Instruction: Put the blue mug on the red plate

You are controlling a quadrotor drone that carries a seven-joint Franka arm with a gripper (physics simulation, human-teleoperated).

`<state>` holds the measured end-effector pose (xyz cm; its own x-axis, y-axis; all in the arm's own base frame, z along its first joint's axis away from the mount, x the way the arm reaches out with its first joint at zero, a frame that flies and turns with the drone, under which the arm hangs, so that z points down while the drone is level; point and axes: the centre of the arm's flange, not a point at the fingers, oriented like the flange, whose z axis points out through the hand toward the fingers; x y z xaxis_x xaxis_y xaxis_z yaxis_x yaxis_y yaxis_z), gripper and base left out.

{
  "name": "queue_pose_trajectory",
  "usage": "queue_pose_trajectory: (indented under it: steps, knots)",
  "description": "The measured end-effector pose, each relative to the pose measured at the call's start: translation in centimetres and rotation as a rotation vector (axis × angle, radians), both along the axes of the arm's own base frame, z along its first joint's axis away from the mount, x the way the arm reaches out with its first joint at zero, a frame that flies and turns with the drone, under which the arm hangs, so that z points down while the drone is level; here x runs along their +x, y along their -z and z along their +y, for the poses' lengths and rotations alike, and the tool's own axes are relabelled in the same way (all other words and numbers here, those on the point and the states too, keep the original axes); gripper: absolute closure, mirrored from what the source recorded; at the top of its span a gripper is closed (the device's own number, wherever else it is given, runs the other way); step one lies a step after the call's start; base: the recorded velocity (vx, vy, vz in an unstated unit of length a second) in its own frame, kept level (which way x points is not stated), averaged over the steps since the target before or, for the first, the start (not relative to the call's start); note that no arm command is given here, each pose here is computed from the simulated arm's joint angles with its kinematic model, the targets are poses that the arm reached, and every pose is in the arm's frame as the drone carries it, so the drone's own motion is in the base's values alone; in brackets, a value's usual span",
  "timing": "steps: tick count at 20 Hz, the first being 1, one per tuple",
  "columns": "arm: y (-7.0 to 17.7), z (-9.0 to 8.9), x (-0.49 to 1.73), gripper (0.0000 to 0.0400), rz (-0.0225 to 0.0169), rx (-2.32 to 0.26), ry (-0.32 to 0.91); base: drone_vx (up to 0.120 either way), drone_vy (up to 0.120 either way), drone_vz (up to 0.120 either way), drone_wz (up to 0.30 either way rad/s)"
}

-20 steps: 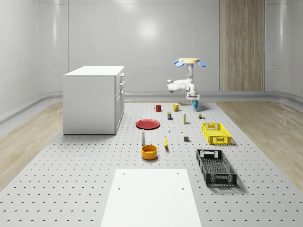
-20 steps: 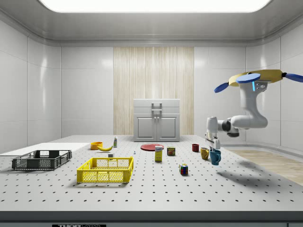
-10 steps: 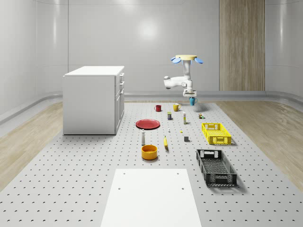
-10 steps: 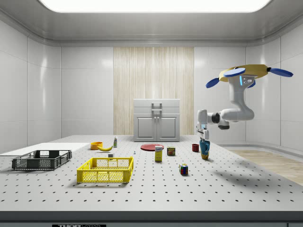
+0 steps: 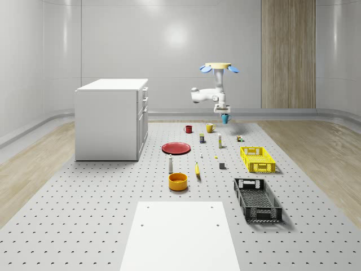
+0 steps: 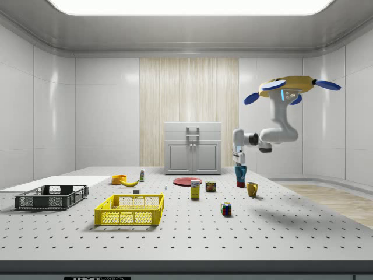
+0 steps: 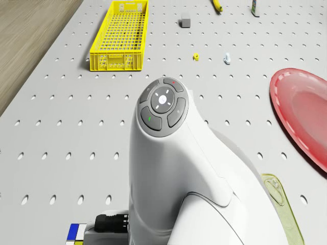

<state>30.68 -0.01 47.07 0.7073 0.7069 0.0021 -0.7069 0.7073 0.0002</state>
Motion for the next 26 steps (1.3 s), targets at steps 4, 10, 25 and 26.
queue_pose_trajectory:
  steps: [4, 10, 25, 26]
  knots:
    - [0.0, 0.0, 0.0, 0.03, 0.0, 0.0, 0.0, 0.12, -0.12, 0.05, 0.0]
    - [0.0, 0.0, 0.0, 0.03, 0.0, 0.0, 0.0, 0.12, -0.12, 0.0, 0.0]
    - [0.01, 0.0, 0.0, 0.03, 0.0, 0.0, 0.0, 0.12, -0.12, 0.0, 0.0]
    - [0.01, 0.0, 0.0, 0.03, 0.0, 0.0, 0.0, 0.12, -0.12, 0.0, 0.0]
